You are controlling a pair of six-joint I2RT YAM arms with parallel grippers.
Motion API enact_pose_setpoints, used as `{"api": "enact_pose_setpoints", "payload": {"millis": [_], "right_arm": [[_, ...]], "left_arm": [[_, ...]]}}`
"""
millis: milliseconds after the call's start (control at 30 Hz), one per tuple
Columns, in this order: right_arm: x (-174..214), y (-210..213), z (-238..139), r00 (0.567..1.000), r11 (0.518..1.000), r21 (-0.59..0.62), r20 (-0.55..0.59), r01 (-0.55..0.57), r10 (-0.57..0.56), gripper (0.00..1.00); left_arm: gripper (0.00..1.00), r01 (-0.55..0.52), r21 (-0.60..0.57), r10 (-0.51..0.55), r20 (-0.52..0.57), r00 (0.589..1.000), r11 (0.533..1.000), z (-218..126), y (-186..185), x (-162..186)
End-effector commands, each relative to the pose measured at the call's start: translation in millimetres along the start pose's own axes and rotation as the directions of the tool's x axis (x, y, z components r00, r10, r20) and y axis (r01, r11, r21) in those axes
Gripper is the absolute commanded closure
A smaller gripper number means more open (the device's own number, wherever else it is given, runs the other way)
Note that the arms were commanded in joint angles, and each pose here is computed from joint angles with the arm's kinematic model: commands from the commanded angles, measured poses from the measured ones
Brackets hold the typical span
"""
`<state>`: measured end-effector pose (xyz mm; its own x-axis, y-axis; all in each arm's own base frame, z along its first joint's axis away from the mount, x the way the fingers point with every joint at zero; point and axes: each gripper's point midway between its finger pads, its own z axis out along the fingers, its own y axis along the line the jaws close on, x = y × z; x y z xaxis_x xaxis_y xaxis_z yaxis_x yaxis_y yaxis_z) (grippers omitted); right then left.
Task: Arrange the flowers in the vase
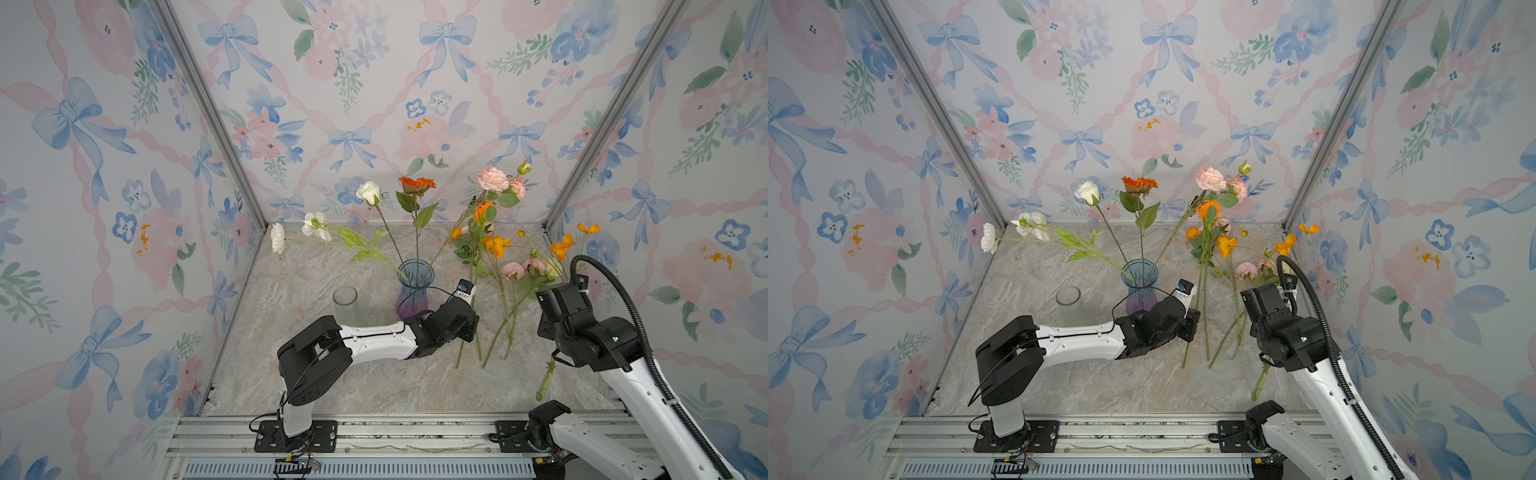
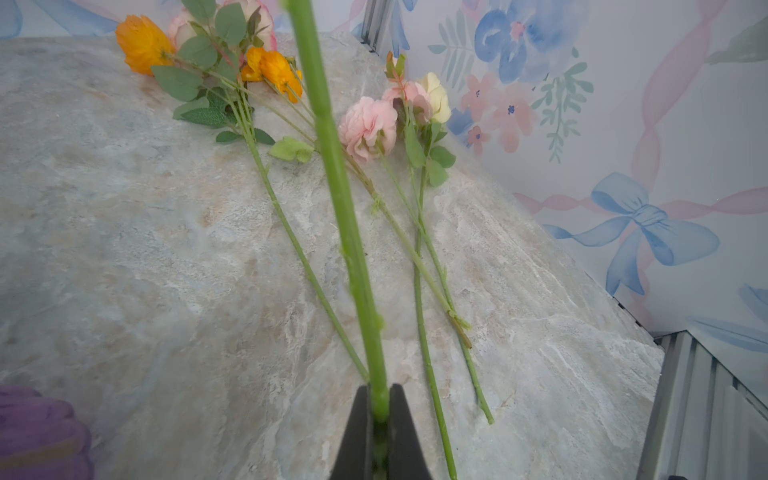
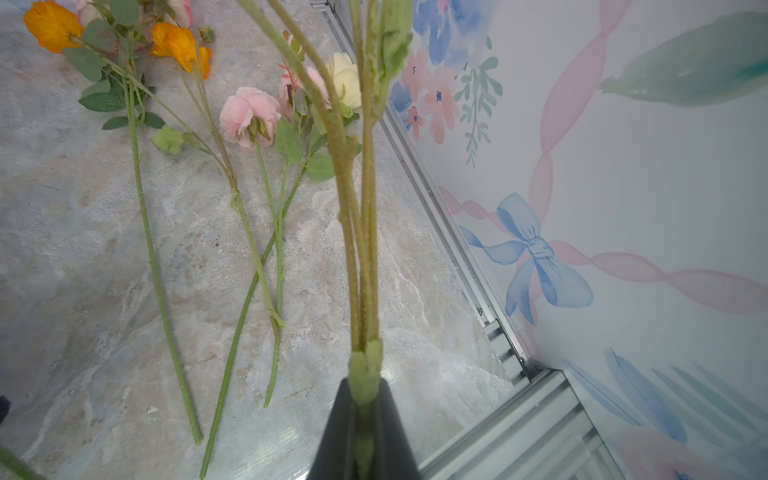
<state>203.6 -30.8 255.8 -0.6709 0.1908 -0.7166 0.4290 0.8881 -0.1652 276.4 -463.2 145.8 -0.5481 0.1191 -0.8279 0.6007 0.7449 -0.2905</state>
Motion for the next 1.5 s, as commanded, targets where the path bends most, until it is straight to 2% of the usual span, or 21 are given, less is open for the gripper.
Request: {"api": "enact_pose_setpoints", "payload": {"millis": [0, 167, 200, 233, 300, 433, 533, 567, 700, 833, 967, 1033, 1100, 1233, 1300, 1400, 1467], "right_arm": [[-4, -2, -15, 1.000, 0.998, -0.060, -0.007, -0.004, 0.003, 1.00], [-9, 11, -31, 1.000, 0.982, -0.185, -0.007, -0.026, 0.025, 1.00], [-10, 13, -34, 1.000, 0.977, -0.210, -0.004, -0.031, 0.031, 1.00], [-11, 15, -38, 0.999, 0.971, -0.235, 0.002, -0.031, 0.032, 1.00], [-12, 20, -45, 0.999, 0.955, -0.297, 0.012, -0.025, 0.030, 1.00], [-22, 22, -66, 0.993, 0.913, -0.405, 0.084, -0.038, 0.078, 1.00], [-37, 35, -88, 0.976, 0.845, -0.534, 0.178, -0.008, 0.122, 1.00], [-44, 42, -97, 0.966, 0.809, -0.588, 0.216, 0.014, 0.140, 1.00], [-70, 64, -133, 0.923, 0.677, -0.730, 0.321, 0.098, 0.214, 1.00], [-99, 79, -159, 0.874, 0.596, -0.785, 0.399, 0.170, 0.277, 1.00], [-135, 105, -178, 0.817, 0.530, -0.818, 0.454, 0.225, 0.354, 1.00], [-152, 129, -189, 0.792, 0.495, -0.824, 0.487, 0.277, 0.368, 1.00], [-163, 156, -202, 0.757, 0.493, -0.800, 0.545, 0.342, 0.359, 1.00], [-178, 208, -228, 0.644, 0.557, -0.700, 0.684, 0.447, 0.343, 1.00], [-190, 225, -230, 0.628, 0.554, -0.715, 0.675, 0.426, 0.387, 1.00], [-199, 257, -230, 0.628, 0.533, -0.730, 0.664, 0.428, 0.406, 1.00], [-203, 271, -230, 0.608, 0.533, -0.734, 0.665, 0.421, 0.434, 1.00]], "left_arm": [[0.97, 0.009, -0.006, -0.009, -0.025, 1.000, 1.000, 12, 2, 5], [0.80, 0.001, 0.001, -0.001, -0.053, 0.999, 1.000, 29, 1, 15], [0.70, -0.004, 0.001, 0.004, -0.054, 0.999, 1.000, 31, 0, 15], [0.55, -0.009, 0.000, 0.009, -0.053, 0.999, 1.000, 33, 1, 15], [0.39, -0.028, 0.009, 0.028, -0.047, 0.999, 1.000, 30, -2, 11], [0.20, -0.094, 0.011, 0.094, 0.001, 0.996, 0.996, 4, -2, -8], [0.09, -0.161, 0.043, 0.160, 0.042, 0.986, 0.986, -28, -6, -25], [0.03, -0.189, 0.069, 0.186, 0.050, 0.981, 0.980, -40, -9, -27], [0.02, -0.262, 0.181, 0.247, 0.099, 0.964, 0.948, -95, -13, -40], [0.02, -0.359, 0.259, 0.332, 0.143, 0.933, 0.897, -143, -11, -39], [0.02, -0.491, 0.260, 0.451, 0.200, 0.870, 0.832, -183, -5, -44], [0.02, -0.557, 0.196, 0.523, 0.203, 0.828, 0.807, -199, 8, -48], [0.02, -0.600, 0.116, 0.571, 0.208, 0.794, 0.792, -214, 26, -53], [0.02, -0.642, 0.060, 0.606, 0.273, 0.747, 0.764, -252, 49, -58], [0.02, -0.647, 0.042, 0.605, 0.314, 0.732, 0.761, -268, 59, -59], [0.02, -0.636, 0.006, 0.594, 0.352, 0.724, 0.772, -285, 74, -59], [0.02, -0.620, -0.017, 0.577, 0.386, 0.720, 0.784, -295, 79, -61]]}}
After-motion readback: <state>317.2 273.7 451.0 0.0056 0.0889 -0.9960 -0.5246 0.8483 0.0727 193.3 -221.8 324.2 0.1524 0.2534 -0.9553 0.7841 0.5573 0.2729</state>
